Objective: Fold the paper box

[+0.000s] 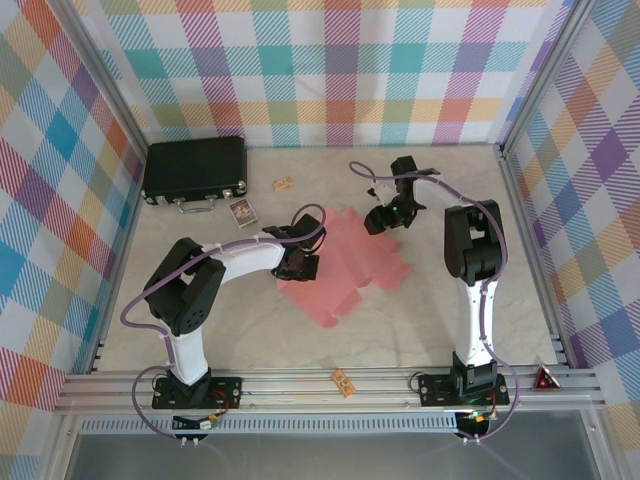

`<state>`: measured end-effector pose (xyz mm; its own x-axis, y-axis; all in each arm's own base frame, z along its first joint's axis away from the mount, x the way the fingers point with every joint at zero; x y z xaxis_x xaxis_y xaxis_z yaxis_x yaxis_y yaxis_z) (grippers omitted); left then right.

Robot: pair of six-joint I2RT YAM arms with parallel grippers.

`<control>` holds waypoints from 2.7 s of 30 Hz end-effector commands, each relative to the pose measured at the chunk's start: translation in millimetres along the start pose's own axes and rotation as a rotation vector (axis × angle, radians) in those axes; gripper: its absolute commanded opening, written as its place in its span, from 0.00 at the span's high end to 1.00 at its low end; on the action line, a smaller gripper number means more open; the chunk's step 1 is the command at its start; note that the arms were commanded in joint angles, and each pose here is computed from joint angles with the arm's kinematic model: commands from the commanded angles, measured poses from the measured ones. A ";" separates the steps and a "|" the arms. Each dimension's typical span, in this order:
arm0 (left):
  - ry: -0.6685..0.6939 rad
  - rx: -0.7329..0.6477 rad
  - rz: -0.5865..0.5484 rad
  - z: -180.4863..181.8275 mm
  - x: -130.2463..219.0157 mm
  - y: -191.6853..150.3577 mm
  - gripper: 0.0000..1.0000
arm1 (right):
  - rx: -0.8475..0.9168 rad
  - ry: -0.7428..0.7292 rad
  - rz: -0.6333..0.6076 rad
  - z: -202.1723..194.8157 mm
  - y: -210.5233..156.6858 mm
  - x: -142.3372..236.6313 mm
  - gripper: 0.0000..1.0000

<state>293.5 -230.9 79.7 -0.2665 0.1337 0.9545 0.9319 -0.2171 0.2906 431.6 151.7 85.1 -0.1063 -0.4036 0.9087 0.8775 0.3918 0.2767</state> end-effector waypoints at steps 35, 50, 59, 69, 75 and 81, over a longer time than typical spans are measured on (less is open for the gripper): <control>0.005 0.012 0.072 -1.0 -16.7 -10.9 1.00 | 0.109 0.164 -0.016 46.2 -3.3 44.2 0.44; 0.000 0.007 0.074 -3.6 -17.1 -7.7 1.00 | 0.139 0.033 0.022 32.6 -6.8 29.4 0.70; 0.009 0.008 0.079 -2.2 -19.5 -9.6 1.00 | 0.167 -0.013 0.030 31.1 -6.6 24.8 0.80; -0.042 0.047 0.048 -9.9 -21.6 -2.7 1.00 | 0.279 -0.086 -0.050 44.7 -0.5 41.8 1.00; -0.074 0.120 0.008 -17.2 -26.7 11.1 1.00 | 0.356 -0.164 -0.112 56.6 3.8 54.4 1.00; -0.125 0.170 -0.048 -28.2 -29.6 29.7 1.00 | 0.471 -0.277 -0.180 71.5 5.6 57.1 1.00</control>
<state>318.3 -257.6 79.1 -0.3102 0.2289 0.9227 0.9391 -0.0768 0.3348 401.4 177.4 155.3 -0.3538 -0.2863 0.8904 0.6187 0.6423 0.4524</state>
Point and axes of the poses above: each hand's point on the last joint's axis, 136 mm out from that joint toward the fingers, its own x axis back along the fingers, its own z axis along the line the jaws close on, y = z × x, the point moved 6 cm from there along x, back along the fingers, and after that the axes turned 5 degrees about -x, right-handed, at the moved point
